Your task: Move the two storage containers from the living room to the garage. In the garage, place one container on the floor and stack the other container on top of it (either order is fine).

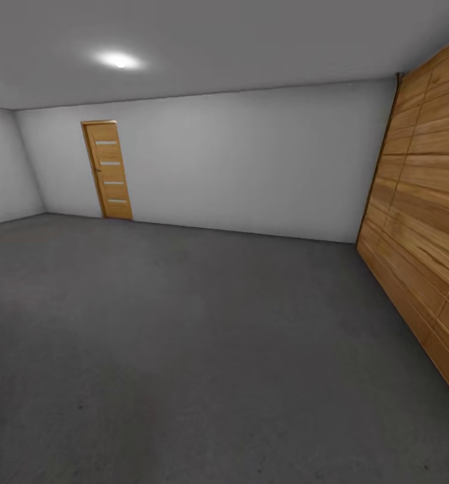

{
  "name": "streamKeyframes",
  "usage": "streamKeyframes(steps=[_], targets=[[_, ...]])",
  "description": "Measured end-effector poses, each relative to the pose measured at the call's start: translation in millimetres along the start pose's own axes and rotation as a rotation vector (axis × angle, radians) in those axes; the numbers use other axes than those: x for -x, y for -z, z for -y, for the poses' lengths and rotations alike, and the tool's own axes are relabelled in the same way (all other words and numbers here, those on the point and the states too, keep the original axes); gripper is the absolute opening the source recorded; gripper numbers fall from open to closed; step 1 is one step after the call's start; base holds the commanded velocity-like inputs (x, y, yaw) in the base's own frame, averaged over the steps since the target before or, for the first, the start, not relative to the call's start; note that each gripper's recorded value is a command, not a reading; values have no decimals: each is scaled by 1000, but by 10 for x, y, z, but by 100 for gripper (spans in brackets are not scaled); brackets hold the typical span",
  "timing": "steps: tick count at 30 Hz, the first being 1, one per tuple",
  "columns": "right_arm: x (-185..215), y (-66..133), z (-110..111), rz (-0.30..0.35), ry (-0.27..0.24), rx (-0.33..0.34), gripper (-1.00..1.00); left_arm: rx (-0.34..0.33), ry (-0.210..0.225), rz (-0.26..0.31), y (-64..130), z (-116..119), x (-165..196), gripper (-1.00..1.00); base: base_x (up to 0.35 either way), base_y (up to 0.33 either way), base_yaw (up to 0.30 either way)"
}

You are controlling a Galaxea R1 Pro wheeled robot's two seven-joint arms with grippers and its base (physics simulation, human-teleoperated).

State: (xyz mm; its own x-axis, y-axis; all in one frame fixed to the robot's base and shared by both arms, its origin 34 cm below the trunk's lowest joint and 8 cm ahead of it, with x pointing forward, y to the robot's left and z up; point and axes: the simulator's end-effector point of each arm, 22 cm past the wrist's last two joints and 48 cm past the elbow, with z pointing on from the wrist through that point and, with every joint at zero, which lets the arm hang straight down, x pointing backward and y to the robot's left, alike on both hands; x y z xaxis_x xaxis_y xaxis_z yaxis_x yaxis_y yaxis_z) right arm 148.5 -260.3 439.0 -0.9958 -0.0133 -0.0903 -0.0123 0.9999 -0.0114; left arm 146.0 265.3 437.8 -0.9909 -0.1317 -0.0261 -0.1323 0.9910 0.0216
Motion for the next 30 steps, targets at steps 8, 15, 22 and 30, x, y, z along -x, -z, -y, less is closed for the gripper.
streamKeyframes(steps=[8, 15, 22, 30], targets=[[26, 0, 0, 12, -2, 0, 100, -1, 1, 0, 0, 7, 0, 100, 326, 0, 274], [34, 0, 0, 15, -2, 0, 100, -1, 1, 0, 0, 8, -1, 100, 326, 0, 274], [34, 0, 0, 15, -3, 0, 100, -1, 1, -1, 0, 9, -3, 100, 326, 0, 274], [35, 0, 1, 16, -4, 0, 100, -1, 1, 0, 0, 8, -3, 100, 326, 0, 274]])
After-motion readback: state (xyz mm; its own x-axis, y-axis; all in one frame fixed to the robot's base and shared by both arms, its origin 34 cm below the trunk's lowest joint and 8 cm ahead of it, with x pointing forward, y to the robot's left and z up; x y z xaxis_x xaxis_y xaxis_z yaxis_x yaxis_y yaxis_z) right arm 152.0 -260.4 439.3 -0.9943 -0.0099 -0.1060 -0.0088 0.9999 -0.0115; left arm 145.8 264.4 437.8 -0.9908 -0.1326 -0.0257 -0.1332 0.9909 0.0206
